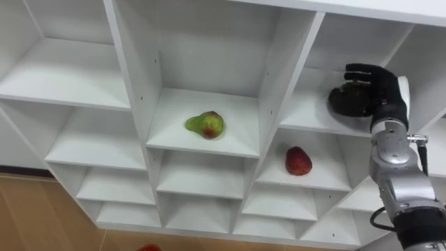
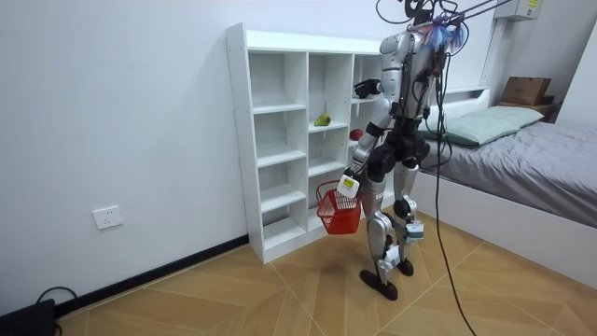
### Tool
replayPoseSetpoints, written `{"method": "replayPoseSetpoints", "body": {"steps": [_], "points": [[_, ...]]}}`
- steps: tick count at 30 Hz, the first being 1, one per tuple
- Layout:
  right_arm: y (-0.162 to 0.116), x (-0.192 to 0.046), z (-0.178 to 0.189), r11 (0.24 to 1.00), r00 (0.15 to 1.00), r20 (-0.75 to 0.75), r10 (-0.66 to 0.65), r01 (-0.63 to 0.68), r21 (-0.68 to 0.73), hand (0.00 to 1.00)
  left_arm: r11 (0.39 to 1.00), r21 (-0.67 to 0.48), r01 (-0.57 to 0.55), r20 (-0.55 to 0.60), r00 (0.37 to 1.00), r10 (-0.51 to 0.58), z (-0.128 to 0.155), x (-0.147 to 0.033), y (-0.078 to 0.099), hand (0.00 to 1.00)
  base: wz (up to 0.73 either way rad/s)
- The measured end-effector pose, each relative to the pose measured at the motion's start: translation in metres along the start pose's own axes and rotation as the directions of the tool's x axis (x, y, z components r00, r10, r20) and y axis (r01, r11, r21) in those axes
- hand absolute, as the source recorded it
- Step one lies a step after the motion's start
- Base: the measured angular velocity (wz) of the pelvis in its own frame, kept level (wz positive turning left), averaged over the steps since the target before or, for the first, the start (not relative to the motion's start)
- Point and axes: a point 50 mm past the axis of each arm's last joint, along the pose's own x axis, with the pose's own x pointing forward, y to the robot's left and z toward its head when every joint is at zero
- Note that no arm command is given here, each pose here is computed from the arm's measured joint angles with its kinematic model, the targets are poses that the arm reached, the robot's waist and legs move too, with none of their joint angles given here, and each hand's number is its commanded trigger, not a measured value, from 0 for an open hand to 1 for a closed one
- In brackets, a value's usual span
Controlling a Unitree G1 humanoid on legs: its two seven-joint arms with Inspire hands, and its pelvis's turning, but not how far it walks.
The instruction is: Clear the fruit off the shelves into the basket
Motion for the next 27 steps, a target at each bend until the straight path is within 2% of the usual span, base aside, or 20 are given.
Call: {"method": "replayPoseSetpoints", "body": {"steps": [6,15,27], "points": [[0.002,0.002,-0.001,1.000,1.000,-0.009,0.003,-0.003,-0.020,1.00,1.000,0.003,0.005,0.001,1.000,-0.005,0.003,0.001,-0.001,1.00,0.00],[0.009,0.000,-0.001,0.990,0.998,0.021,0.054,-0.050,-0.135,1.00,0.999,0.048,0.020,0.015,1.000,-0.021,0.010,0.002,-0.006,1.00,0.01],[0.012,-0.001,0.002,0.988,0.997,0.036,0.070,-0.064,-0.143,1.00,0.997,0.073,0.038,0.038,0.998,-0.041,0.019,0.003,-0.014,1.00,0.00]]}}
